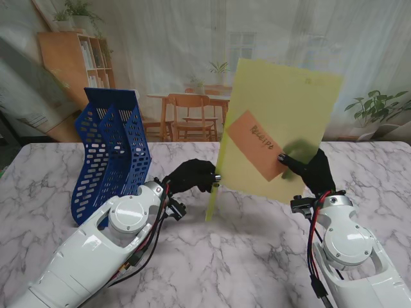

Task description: Open the sliding file folder, put the receipt in and insert it into the document holder

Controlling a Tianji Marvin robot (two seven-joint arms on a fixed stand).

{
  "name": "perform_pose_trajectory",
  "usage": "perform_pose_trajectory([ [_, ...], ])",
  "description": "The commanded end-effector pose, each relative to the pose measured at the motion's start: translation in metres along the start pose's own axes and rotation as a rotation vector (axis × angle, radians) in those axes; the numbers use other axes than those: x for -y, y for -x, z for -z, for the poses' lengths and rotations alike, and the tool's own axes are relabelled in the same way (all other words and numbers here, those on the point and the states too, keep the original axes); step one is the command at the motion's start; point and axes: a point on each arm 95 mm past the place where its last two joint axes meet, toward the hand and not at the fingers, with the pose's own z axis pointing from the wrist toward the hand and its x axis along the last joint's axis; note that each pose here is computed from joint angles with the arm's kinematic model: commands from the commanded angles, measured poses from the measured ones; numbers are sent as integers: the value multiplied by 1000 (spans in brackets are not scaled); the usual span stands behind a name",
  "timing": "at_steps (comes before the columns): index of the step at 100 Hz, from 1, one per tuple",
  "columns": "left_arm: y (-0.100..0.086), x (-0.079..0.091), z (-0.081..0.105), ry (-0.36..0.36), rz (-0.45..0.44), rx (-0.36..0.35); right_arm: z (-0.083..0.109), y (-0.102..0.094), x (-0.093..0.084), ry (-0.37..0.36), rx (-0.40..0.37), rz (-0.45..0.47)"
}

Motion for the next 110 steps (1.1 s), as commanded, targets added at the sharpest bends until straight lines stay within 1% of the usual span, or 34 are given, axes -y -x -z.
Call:
perform_pose_trajectory([
  [1,-9,0,-2,23,-8,-15,2,10,4,-8,26,17],
  [15,-10,2,-1,30,-17,-3,3,16,6,-19,42,60],
  [25,-10,4,-2,37,-41,3,3,19,9,-29,56,90],
  [56,-16,10,-5,16,-43,2,5,26,17,-66,99,124],
  [95,-24,18,-12,20,-62,13,8,32,24,-122,129,192],
  [110,-22,17,-14,24,-65,20,9,34,25,-113,130,191],
])
